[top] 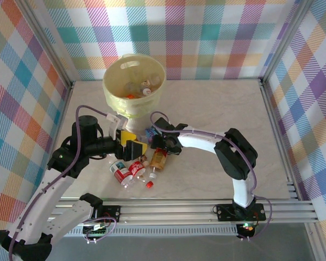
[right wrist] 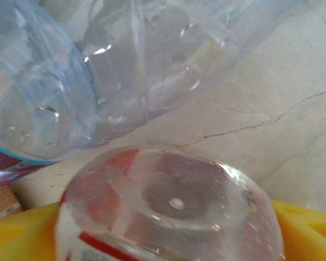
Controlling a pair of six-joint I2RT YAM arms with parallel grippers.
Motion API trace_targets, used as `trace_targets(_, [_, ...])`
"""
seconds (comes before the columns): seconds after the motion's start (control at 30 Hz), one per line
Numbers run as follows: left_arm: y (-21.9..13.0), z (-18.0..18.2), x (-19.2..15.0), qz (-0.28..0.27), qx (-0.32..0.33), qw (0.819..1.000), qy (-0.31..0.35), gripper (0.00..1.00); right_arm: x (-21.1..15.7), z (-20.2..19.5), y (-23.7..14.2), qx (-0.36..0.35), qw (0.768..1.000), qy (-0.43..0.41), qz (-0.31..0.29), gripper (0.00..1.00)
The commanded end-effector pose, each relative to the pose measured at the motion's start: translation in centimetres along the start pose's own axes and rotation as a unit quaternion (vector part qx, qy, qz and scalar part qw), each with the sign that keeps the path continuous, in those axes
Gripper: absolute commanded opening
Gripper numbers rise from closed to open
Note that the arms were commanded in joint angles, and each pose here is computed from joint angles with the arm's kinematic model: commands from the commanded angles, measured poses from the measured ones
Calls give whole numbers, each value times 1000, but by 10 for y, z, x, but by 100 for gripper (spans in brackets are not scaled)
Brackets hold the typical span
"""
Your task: Put the plastic bottles in the bin
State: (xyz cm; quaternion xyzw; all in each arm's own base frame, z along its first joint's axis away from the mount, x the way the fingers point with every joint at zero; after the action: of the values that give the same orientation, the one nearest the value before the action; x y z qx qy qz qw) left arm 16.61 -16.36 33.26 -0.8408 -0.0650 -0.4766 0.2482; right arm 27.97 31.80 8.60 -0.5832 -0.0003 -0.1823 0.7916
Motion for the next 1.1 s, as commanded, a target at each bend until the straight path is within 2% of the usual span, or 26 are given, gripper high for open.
trace_targets(0.0, [2, 0, -5, 9, -6, 1000, 5, 100, 0, -8, -4, -26, 1000, -3, -10, 80])
trace_targets(0.13, [5, 2, -6, 15, -4, 1000, 0, 100, 2, -20, -11, -29, 999, 1, -23, 71])
trace_targets(0.23, [8, 4, -7, 20, -8, 1000, -5, 100, 6, -32, -19, -32, 999, 0, -38, 69])
trace_targets(0.5, [24, 19, -12, 47, 2, 998, -37, 100, 30, -82, -55, -31, 996, 18, -85, 70])
trace_targets(0.63, [35, 27, -18, 70, 17, 996, -55, 100, 43, -98, -76, -7, 994, 16, -104, 69])
trace_targets(0.8, [55, 23, -24, 97, 24, 994, -42, 100, 54, -102, -110, 29, 991, -3, -128, 69])
trace_targets(0.93, [86, 22, -32, 127, 41, 990, -50, 100, 59, -95, -141, 68, 986, -24, -150, 69])
trace_targets(1.07, [120, 15, -34, 128, 23, 990, -51, 100, 60, -84, -167, 115, 980, -42, -159, 69])
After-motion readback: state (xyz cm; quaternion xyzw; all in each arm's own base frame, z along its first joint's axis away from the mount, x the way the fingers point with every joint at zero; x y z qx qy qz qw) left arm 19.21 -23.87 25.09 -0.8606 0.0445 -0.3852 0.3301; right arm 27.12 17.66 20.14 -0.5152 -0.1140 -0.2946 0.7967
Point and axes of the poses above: each hand's point on the last joint's axis, 136 mm out from that joint toward the fingers, its own y axis out along the fingers, its own z axis along the line the jaws close on, x = y × z, the point moved 5 cm from there along -y, back along the fingers, and after that the axes turned 7 degrees about y, right-handed, at the moved point
